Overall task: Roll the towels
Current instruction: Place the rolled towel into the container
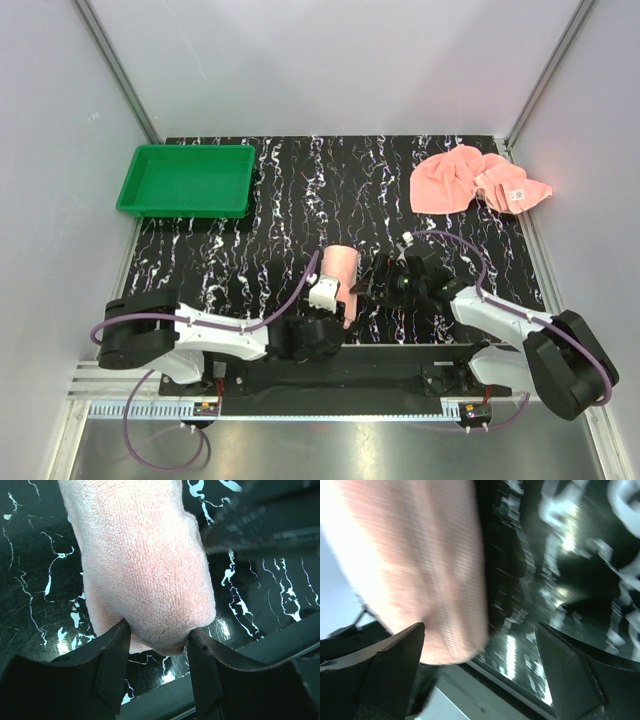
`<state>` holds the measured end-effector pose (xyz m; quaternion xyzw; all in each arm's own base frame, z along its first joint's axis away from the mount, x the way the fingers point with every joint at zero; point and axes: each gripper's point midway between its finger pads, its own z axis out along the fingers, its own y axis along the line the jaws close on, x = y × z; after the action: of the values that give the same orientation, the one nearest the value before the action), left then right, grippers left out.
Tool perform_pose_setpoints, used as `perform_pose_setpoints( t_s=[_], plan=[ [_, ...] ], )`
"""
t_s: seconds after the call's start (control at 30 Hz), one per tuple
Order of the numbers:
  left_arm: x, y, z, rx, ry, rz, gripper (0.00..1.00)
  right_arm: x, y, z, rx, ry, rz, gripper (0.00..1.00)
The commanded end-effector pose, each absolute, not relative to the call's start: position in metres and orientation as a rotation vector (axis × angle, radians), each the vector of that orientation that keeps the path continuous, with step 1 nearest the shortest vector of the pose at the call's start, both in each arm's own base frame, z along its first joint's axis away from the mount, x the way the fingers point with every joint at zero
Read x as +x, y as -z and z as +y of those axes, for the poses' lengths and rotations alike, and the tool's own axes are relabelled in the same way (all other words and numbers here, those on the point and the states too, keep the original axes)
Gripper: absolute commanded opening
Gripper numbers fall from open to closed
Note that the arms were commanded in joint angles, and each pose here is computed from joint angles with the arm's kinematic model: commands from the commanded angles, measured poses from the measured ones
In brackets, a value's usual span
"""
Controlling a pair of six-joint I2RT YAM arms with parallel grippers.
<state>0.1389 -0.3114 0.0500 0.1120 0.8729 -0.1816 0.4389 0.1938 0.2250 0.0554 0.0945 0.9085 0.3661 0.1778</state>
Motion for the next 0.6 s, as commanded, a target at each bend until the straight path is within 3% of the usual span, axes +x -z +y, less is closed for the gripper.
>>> perform_pose_setpoints(
  t_s=[0.0, 0.17, 0.57],
  plan=[
    [0.129, -0.040, -0.321, 0.345, 0.486, 2.218, 0.51, 0.217, -0.101, 0.255, 0.143, -1.269, 2.316, 1.00],
    [0.126, -0.038, -0.326, 0.370, 0.494, 2.231, 0.52, 0.226, -0.111, 0.264, 0.118, -1.342, 2.213, 1.00],
    [0.126, -0.033, -0.328, 0.385, 0.500, 2.242, 0.52, 0.235, -0.069, 0.290, 0.075, -1.377, 2.301, 1.00]
  ],
)
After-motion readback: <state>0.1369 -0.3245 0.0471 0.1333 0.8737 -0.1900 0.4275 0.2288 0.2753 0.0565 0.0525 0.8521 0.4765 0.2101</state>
